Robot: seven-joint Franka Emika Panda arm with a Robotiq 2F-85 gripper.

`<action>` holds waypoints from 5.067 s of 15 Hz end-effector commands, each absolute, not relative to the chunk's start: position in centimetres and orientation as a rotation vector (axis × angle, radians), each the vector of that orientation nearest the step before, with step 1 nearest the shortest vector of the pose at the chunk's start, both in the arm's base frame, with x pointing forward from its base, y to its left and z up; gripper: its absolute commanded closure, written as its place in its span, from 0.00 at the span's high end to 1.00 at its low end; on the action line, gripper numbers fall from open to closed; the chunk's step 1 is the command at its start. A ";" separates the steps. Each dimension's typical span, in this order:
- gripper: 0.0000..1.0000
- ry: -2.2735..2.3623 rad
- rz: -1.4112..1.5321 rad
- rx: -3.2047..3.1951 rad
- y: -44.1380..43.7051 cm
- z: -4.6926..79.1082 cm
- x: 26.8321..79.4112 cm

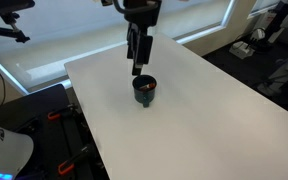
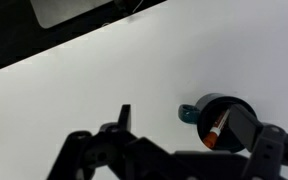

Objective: Put the marker on the table

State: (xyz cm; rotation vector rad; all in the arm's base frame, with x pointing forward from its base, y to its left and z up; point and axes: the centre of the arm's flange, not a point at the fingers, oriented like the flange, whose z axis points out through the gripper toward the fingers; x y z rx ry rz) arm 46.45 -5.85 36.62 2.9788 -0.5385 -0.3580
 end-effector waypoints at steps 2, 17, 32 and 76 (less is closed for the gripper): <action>1.00 -0.447 -0.377 3.002 -6.8 35.7 51.5; 1.00 -0.343 -0.442 3.033 -5.9 32.7 53.1; 1.00 -0.278 -0.502 3.059 -5.2 29.6 54.8; 1.00 -0.219 -0.648 3.102 -5.0 22.7 57.1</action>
